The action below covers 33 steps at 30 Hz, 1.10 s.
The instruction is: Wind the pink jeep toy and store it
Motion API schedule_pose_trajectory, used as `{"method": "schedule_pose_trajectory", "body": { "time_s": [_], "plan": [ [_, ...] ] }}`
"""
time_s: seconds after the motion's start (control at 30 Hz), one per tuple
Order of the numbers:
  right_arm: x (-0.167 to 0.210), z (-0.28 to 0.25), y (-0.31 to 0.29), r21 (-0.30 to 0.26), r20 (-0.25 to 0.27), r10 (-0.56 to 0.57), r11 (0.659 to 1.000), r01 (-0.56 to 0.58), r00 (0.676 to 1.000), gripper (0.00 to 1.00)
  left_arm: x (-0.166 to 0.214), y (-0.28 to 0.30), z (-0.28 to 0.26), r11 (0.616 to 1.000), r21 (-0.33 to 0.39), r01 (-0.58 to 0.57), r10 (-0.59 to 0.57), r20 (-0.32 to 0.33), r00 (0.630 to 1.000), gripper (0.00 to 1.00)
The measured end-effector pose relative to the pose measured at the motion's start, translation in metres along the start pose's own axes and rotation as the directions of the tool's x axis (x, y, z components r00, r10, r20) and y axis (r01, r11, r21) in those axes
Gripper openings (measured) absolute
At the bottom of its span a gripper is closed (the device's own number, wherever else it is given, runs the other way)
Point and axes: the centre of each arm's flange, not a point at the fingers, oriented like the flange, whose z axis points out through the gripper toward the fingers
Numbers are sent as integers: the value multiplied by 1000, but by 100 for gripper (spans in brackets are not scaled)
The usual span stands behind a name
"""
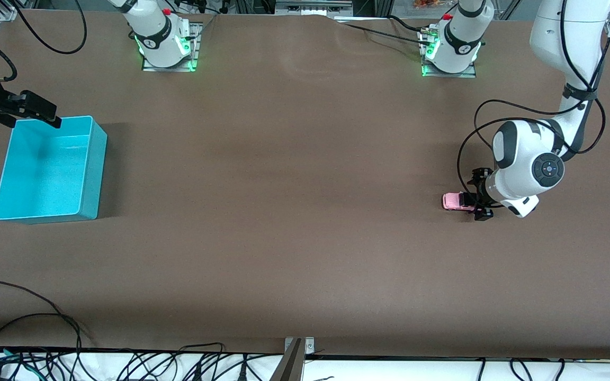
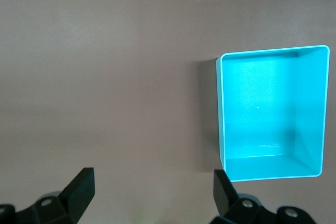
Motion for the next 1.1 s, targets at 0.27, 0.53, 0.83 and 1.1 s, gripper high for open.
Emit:
{"method": "schedule_pose_trajectory", "body": {
  "time_s": [0.27, 0.53, 0.83, 1.1],
  "plan": [
    [0, 0, 0, 0, 0, 0, 1000, 0, 1000, 100, 5, 1, 4, 1000, -4, 8, -8, -2, 1000, 72],
    [0, 0, 0, 0, 0, 0, 1000, 0, 1000, 100, 6, 1, 3, 1000, -8, 10, -10, -1, 1000, 51],
    [0, 0, 0, 0, 0, 0, 1000, 0, 1000, 100, 0, 9, -7, 999, -31, 24, -24, 0, 1000, 51],
    [0, 0, 0, 0, 0, 0, 1000, 0, 1000, 100, -34, 18, -22, 997, -41, 59, -59, 7, 998, 51]
  ]
}}
